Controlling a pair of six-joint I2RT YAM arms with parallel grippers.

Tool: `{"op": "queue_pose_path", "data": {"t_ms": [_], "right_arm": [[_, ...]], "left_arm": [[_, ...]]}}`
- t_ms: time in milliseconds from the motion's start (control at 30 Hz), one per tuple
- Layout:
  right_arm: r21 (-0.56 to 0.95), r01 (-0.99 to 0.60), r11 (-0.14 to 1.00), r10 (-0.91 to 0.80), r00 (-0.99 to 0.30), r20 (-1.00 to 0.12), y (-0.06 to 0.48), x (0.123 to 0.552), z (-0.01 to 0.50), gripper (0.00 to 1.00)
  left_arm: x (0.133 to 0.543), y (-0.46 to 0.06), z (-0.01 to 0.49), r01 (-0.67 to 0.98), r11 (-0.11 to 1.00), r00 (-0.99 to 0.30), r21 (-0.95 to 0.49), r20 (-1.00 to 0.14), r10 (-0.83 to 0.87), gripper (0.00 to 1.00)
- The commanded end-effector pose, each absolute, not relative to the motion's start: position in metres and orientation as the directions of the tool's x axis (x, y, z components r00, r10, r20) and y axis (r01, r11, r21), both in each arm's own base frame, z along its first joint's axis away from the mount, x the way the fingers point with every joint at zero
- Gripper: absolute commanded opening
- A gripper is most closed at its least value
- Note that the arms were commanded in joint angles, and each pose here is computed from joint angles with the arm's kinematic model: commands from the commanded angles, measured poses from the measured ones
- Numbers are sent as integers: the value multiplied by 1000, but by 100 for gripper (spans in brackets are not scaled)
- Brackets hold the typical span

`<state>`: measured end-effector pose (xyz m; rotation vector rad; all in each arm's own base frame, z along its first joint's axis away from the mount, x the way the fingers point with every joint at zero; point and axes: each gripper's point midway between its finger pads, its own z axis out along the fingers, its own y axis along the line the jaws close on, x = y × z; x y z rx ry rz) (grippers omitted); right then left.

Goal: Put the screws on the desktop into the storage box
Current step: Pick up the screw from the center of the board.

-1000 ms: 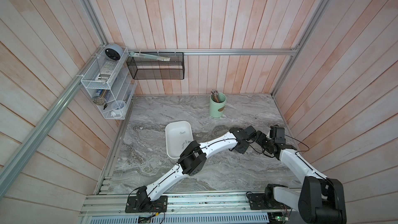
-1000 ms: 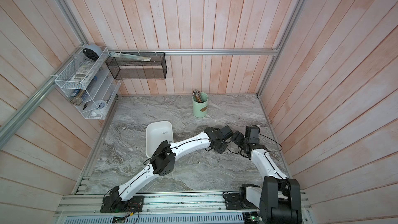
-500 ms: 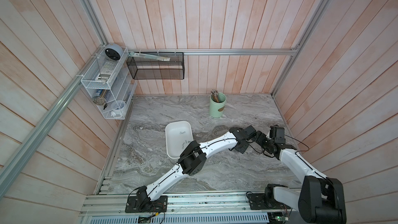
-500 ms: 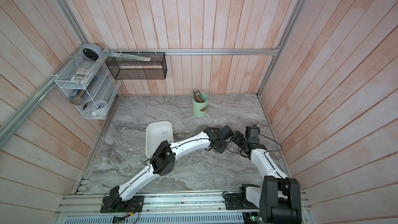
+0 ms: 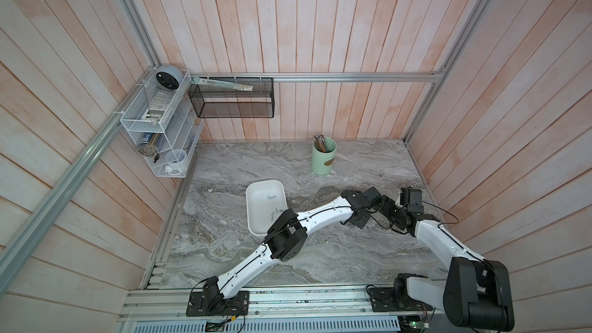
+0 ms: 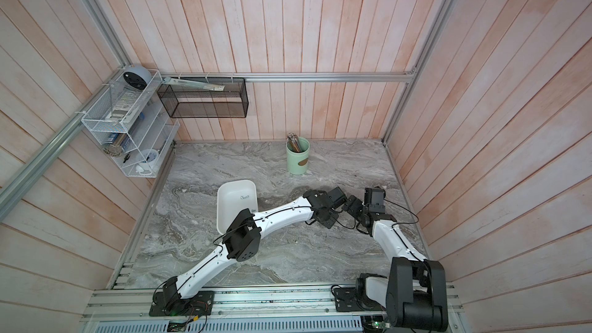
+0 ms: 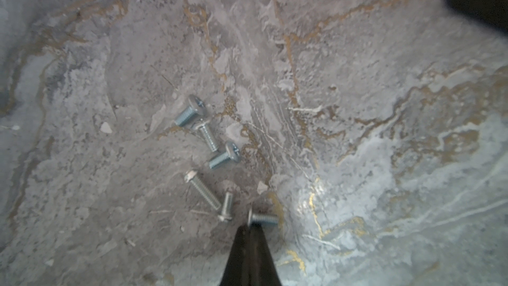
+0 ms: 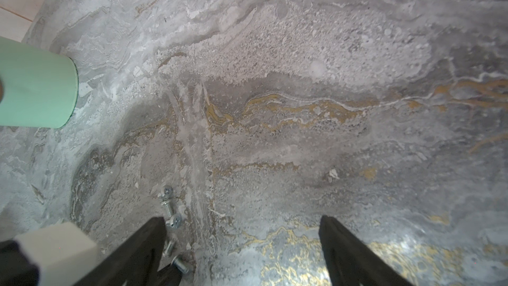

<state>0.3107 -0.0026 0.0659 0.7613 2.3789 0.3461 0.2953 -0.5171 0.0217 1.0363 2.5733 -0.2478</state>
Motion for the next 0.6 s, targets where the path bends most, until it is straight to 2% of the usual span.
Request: {"op": "queue_pose_path", "data": {"t_ms": [0,567], "right_arm": [[422,433,797,600,-646,-471,-3,315,70,94],[421,432,798,595,-676,-434,2,314,64,94]], "left_arm": [[290,-503,1,700,714,-673,3,-331,661,0],[296,-491,68,658,752,-663,-15,-484,571,0]]}}
